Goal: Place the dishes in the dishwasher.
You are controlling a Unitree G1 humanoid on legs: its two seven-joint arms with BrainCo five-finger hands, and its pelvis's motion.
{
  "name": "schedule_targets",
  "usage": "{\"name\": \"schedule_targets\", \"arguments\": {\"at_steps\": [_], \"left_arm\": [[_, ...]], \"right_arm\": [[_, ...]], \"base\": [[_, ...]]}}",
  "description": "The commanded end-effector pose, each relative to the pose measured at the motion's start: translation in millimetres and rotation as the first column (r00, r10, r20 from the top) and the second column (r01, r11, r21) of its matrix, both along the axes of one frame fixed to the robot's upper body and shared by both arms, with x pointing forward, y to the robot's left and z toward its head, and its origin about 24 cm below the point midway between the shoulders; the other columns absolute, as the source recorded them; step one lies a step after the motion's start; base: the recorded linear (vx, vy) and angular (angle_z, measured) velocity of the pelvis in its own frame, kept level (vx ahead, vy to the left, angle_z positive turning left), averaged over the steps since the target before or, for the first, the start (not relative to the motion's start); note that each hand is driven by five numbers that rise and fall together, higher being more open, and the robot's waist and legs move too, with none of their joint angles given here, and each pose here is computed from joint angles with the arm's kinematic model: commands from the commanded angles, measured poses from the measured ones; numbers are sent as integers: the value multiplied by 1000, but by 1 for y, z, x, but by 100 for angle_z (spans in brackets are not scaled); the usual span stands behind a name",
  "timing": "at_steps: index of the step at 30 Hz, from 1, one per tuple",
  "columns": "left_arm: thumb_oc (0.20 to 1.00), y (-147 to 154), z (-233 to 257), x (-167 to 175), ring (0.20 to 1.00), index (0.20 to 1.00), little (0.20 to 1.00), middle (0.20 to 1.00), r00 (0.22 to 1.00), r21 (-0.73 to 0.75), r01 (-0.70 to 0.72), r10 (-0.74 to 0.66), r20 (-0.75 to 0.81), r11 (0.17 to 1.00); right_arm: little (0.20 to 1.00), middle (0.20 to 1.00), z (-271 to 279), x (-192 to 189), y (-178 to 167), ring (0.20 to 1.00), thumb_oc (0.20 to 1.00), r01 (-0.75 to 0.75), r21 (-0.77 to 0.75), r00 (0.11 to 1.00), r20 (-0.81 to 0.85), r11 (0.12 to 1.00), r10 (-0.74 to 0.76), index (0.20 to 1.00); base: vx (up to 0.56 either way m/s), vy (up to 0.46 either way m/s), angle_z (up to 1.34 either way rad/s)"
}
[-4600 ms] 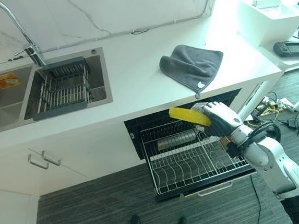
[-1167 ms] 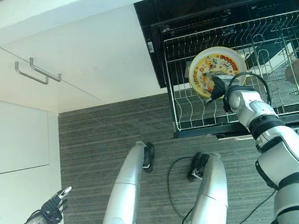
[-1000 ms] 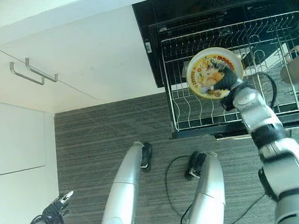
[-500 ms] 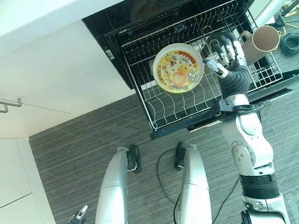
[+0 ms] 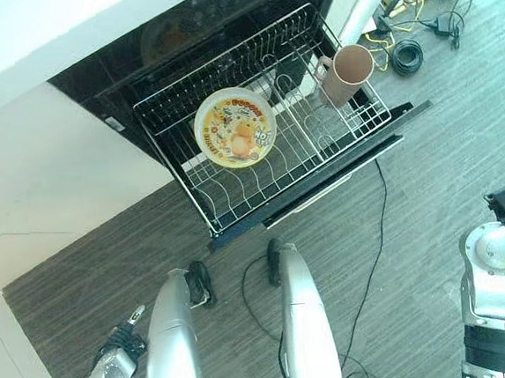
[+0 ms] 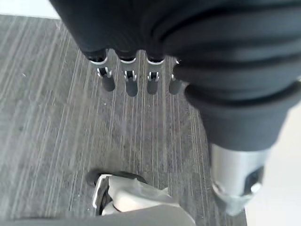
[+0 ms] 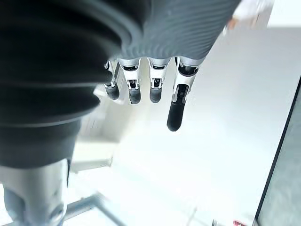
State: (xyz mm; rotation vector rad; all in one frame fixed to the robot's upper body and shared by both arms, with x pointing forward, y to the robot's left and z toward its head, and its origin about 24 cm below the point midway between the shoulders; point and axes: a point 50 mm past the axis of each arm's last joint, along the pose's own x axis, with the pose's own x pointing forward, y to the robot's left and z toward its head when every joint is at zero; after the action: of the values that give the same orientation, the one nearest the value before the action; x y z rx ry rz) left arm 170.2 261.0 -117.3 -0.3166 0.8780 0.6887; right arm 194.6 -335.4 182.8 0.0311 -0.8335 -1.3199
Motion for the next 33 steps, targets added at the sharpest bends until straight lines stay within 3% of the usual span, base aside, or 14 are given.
{"name": "schedule_targets", "arguments": {"at_steps": [1,5,7,9,12,15,20,24,26,33], "left_arm": [[1000,-8,-12,-17,1000,1000,1000,1000,995,-35,-18,15,-94,999],[1000,-7,-9,-10,1000,1000,1000,1000,995,-39,-26,22,-96,999],[1000,-4,-6,-6,1000,1000,1000,1000,994,-35,-27,23,-106,999],[1000,-3,-4,-3,1000,1000,1000,1000,992,-28,-25,22,-121,999],[1000,-5,-2,2,1000,1000,1000,1000,991,-22,-20,17,-136,1000],[1000,-7,-2,3,1000,1000,1000,1000,989,-23,-20,16,-148,1000],[1000,-13,-4,-1,1000,1000,1000,1000,985,-30,-23,18,-171,999],[1000,-16,-6,-5,1000,1000,1000,1000,983,-34,-21,15,-180,999],[1000,-18,-7,-6,1000,1000,1000,1000,983,-31,-15,9,-182,999],[1000,-19,-11,-14,1000,1000,1000,1000,979,-25,-13,8,-202,1000]], "right_arm": [[200,200,-26,0,-3,200,200,-167,224,982,124,960,142,200],[200,200,-72,12,-1,200,200,-310,450,951,151,838,270,200],[200,200,-104,24,5,200,200,-419,586,902,186,694,388,200],[200,200,-135,38,23,200,200,-530,695,817,264,486,513,200],[200,200,-158,51,50,200,200,-621,729,699,349,289,624,200],[200,200,-163,57,65,200,200,-663,728,644,433,178,631,200],[200,200,-157,63,87,200,200,-713,697,519,456,72,723,200],[200,200,-149,68,96,200,200,-750,659,434,416,64,799,200],[200,200,-133,74,100,200,200,-785,617,351,358,63,865,200],[200,200,-114,84,107,200,200,-815,578,230,274,31,934,200]], "base": [[32,25,-8],[0,0,0],[12,-18,1],[42,-48,2],[40,-35,6],[40,-12,11],[25,-3,1],[12,-10,4],[15,-30,12],[4,-13,3]]}}
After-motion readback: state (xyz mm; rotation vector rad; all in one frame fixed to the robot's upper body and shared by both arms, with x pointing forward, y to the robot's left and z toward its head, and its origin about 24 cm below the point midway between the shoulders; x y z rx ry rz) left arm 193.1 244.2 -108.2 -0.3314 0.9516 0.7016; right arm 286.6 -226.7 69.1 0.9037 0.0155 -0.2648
